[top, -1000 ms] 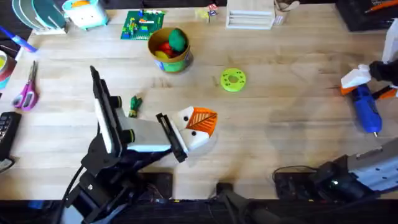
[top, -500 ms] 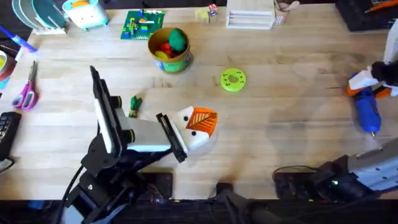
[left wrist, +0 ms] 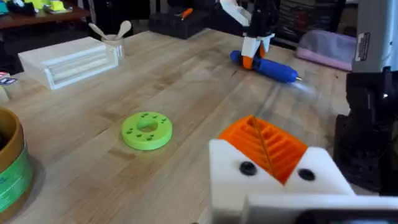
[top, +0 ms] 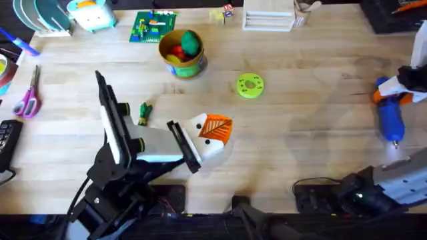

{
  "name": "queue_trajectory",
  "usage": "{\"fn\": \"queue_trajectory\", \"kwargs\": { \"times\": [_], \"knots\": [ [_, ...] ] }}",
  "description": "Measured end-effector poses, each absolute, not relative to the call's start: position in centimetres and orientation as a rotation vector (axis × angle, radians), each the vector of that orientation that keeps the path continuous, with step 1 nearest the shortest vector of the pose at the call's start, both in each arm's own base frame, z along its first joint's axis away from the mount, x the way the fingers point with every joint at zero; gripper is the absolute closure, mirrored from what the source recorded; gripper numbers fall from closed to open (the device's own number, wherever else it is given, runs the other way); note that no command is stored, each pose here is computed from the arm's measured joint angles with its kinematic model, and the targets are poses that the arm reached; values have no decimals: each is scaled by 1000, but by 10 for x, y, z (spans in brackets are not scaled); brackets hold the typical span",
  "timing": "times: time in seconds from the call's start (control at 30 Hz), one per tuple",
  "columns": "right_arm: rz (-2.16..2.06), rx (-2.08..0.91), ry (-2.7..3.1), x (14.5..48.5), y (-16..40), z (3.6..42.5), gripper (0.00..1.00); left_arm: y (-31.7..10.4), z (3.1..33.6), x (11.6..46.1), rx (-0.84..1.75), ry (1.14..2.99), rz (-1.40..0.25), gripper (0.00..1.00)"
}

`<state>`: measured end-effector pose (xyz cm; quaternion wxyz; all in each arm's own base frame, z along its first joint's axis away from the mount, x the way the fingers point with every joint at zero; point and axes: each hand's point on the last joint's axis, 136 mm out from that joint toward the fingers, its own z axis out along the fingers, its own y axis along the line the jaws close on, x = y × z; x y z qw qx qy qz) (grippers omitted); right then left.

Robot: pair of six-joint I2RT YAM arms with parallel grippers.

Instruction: Pick up the gripper from the table and insert it into the empty holder that is missing its gripper. Then pick up a screw, insert it into the mounting hole, and use the screwdriver to tighten it. Finally, clean up the table by picking up the vegetable and placing it into the bucket.

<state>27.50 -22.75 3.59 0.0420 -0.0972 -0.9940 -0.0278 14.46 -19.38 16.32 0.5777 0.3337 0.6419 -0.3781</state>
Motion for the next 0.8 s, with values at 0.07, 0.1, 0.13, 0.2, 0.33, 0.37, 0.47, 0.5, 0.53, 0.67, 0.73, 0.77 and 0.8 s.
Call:
{"fn": "queue_trajectory", "kwargs": {
  "times": [0.07, 0.1, 0.13, 0.2, 0.33, 0.37, 0.47, 0.5, 0.53, 0.67, 0.73, 0.77, 0.8],
  "knots": [
    [-90, -297, -3042, 275, -227, 36, 841, -193, 163, 145, 777, 1503, -881, 993],
    [-92, -296, -3042, 275, -226, 36, 841, -193, 163, 145, 776, 1503, -880, 993],
    [-94, -297, -3042, 275, -226, 36, 842, -193, 163, 146, 776, 1504, -880, 993],
    [-97, -294, -3040, 275, -225, 36, 842, -193, 163, 146, 776, 1504, -880, 993],
    [-148, -288, -3035, 277, -216, 40, 842, -193, 163, 146, 776, 1503, -880, 993],
    [-160, -296, -3034, 278, -214, 42, 843, -193, 163, 146, 776, 1503, -880, 993],
    [-157, -340, -3072, 286, -212, 55, 845, -193, 163, 146, 776, 1504, -880, 993],
    [-150, -355, -3098, 290, -213, 64, 845, -193, 163, 146, 776, 1503, -880, 993],
    [-143, -369, -3130, 294, -213, 74, 846, -193, 163, 146, 776, 1503, -880, 993],
    [-89, -414, -3296, 305, -210, 131, 848, -193, 163, 146, 776, 1504, -880, 993],
    [-45, -447, -3388, 308, -207, 163, 849, -193, 163, 146, 776, 1503, -880, 993],
    [-21, -470, -3432, 308, -205, 179, 850, -193, 163, 146, 776, 1504, -880, 993],
    [0, -488, -3469, 307, -203, 193, 851, -193, 163, 146, 776, 1504, -880, 993]
  ]
}}
